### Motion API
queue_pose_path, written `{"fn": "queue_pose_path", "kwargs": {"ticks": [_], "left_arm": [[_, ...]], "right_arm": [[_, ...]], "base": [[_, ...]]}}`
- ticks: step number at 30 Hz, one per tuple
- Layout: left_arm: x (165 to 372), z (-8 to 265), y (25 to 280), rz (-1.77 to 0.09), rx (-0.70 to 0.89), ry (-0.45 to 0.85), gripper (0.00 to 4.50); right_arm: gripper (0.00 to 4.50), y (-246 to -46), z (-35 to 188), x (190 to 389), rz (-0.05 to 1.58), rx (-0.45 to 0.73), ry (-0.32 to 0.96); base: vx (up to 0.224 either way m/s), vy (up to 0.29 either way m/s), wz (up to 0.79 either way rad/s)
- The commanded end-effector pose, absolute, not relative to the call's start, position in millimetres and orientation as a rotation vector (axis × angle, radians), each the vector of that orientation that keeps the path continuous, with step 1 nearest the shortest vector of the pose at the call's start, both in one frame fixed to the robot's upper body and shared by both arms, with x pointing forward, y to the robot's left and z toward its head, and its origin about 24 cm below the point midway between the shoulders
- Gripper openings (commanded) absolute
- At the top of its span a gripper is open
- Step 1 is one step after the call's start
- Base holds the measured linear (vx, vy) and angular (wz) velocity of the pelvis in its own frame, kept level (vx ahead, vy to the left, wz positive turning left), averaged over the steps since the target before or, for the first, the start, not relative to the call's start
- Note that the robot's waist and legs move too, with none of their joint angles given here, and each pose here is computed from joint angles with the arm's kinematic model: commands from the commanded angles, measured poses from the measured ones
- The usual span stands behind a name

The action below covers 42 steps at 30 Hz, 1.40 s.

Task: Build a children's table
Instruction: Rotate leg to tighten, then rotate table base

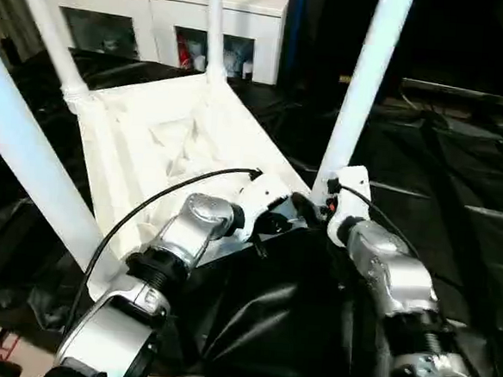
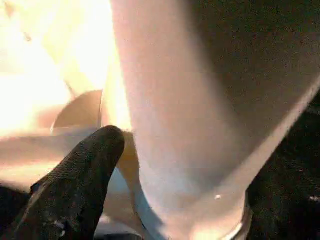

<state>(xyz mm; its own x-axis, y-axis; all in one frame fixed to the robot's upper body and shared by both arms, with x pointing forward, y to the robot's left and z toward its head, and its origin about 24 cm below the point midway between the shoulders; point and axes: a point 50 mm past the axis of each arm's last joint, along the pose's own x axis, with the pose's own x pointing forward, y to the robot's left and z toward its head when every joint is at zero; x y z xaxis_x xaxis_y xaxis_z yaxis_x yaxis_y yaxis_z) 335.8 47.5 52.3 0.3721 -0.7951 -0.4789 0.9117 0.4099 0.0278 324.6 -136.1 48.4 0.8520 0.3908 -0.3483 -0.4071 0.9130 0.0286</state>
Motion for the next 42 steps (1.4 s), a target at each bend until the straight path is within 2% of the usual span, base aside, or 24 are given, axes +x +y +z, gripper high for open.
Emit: {"fn": "queue_pose_path", "kwargs": {"ticks": [1,2,3,5,7,8,12,15,16,18,21,24,26,28,29,31,33,34,36,37,39,42], "left_arm": [[330.0,55.0,38.4,-1.187,0.304,0.351,0.0],[329.9,54.8,39.0,-1.183,0.296,0.349,0.28],[329.5,54.6,39.5,-1.183,0.283,0.348,0.28],[326.7,52.1,44.1,-1.179,0.262,0.353,0.57],[325.9,51.3,45.4,-1.178,0.263,0.355,0.6],[324.1,49.5,49.1,-1.17,0.261,0.353,0.73],[320.6,46.8,56.8,-1.148,0.245,0.346,1.01],[318.2,48.4,60.7,-1.143,0.234,0.333,1.14],[316.3,50.1,63.4,-1.136,0.229,0.321,1.34],[309.0,55.8,71.2,-1.108,0.225,0.281,1.42],[292.4,63.7,75.2,-1.114,0.185,0.234,1.77],[276.1,69.5,75.1,-1.089,0.146,0.195,1.98],[258.4,71.0,76.0,-1.077,0.104,0.201,2.25],[247.8,71.3,78.8,-1.071,0.094,0.211,2.29],[232.2,69.2,86.0,-1.077,0.088,0.254,2.4],[224.6,68.3,89.8,-1.08,0.083,0.278,2.65],[206.5,68.6,101.0,-1.088,0.073,0.33,2.67],[206.5,68.6,101.0,-1.088,0.073,0.33,2.67],[194.1,68.9,112.9,-1.093,0.064,0.364,3.08],[194.1,68.9,112.9,-1.093,0.064,0.364,3.11],[182.9,67.9,126.0,-1.085,0.076,0.4,3.12],[172.1,68.3,141.5,-1.075,0.095,0.428,3.48]], "right_arm": [[3.85,-136.7,53.0,314.9,0.517,-0.104,0.334],[3.9,-140.6,53.9,312.5,0.528,-0.105,0.332],[3.9,-144.4,54.7,310.4,0.532,-0.102,0.332],[3.91,-159.4,58.1,302.6,0.543,-0.113,0.324],[3.91,-162.0,59.0,301.0,0.547,-0.112,0.322],[4.07,-169.0,60.5,298.4,0.554,-0.105,0.322],[4.37,-179.1,63.4,292.3,0.597,-0.054,0.337],[4.49,-179.1,64.4,287.4,0.644,-0.063,0.346],[4.5,-180.2,64.8,284.1,0.67,-0.084,0.355],[4.5,-186.2,66.4,272.1,0.749,-0.138,0.388],[4.5,-192.4,70.5,262.7,0.794,-0.135,0.413],[4.5,-188.6,74.0,260.6,0.828,-0.121,0.405],[4.5,-178.4,73.7,264.6,0.833,-0.097,0.389],[4.5,-170.9,72.2,268.6,0.833,-0.091,0.379],[4.5,-159.8,68.9,274.2,0.845,-0.07,0.376],[4.5,-154.9,67.4,276.8,0.849,-0.067,0.376],[4.5,-142.7,65.7,287.5,0.834,-0.056,0.365],[4.5,-142.7,65.7,287.5,0.834,-0.056,0.365],[4.5,-132.5,65.9,303.1,0.786,-0.048,0.346],[4.5,-132.5,65.9,303.1,0.786,-0.048,0.346],[4.5,-126.0,68.2,318.5,0.717,-0.02,0.335],[4.5,-123.0,70.8,335.7,0.615,-0.011,0.32]], "base": [[0.0,0.0,0.0],[0.0,0.0,0.0],[0.0,0.0,0.0],[0.0,0.0,0.0],[0.0,0.0,0.0],[0.0,0.0,0.0],[0.0,0.0,0.0],[0.0,0.0,0.0],[0.0,0.0,0.0],[0.0,0.0,0.0],[0.0,0.0,0.0],[0.0,0.0,0.0],[0.0,0.0,0.0],[0.0,0.0,0.0],[0.0,0.0,0.0],[0.0,0.0,0.0],[0.0,0.0,0.0],[0.0,0.0,0.0],[0.0,0.0,0.0],[0.0,0.0,0.0],[0.0,0.0,0.0],[0.0,0.0,0.0]]}}
